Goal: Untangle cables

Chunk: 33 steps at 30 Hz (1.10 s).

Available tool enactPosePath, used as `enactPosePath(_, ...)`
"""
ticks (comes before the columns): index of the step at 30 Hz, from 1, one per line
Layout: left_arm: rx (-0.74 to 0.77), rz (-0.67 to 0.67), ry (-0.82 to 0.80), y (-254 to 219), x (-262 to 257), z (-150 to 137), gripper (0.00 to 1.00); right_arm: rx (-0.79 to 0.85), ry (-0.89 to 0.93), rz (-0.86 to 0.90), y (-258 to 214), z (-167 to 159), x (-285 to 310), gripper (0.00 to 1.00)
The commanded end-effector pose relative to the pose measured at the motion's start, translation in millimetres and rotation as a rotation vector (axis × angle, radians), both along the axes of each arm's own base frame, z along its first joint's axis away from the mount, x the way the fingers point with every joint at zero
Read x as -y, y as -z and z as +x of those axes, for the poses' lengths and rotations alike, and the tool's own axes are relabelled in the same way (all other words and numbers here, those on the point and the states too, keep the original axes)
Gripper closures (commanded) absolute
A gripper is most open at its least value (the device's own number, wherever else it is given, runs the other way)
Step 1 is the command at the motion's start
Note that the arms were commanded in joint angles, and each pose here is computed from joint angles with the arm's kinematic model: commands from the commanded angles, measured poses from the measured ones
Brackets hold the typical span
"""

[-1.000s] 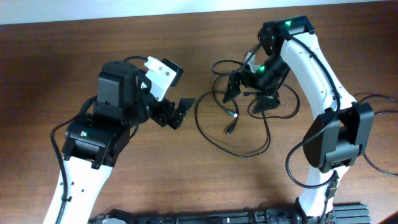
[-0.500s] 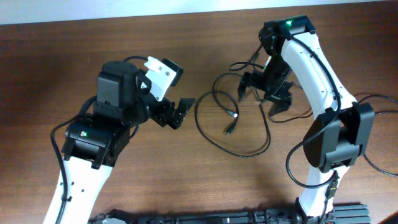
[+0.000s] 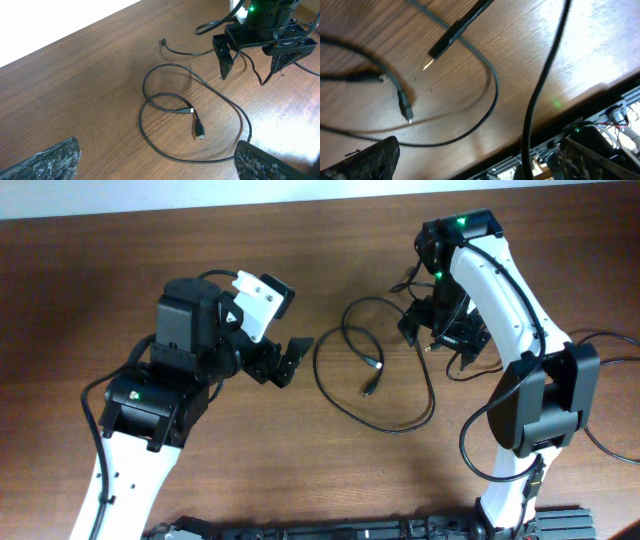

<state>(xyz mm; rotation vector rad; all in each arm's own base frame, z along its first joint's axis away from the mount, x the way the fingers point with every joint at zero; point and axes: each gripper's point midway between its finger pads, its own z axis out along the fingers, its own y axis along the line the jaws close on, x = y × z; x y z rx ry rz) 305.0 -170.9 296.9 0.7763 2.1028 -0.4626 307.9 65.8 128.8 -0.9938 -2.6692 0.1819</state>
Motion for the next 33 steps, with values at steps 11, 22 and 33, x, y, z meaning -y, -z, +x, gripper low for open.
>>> enactPosePath(11,0.015,-0.019,0.006,-8,1,-3,0.01,0.211,0.319,-0.443,-11,24,59,0.01)
enactPosePath(22,0.015,-0.019,0.006,-8,1,-3,0.01,0.193,0.390,-0.376,-7,23,45,0.01)
enactPosePath(33,0.015,-0.019,0.006,-8,1,-3,0.01,0.201,0.121,-0.288,-4,37,50,0.01)
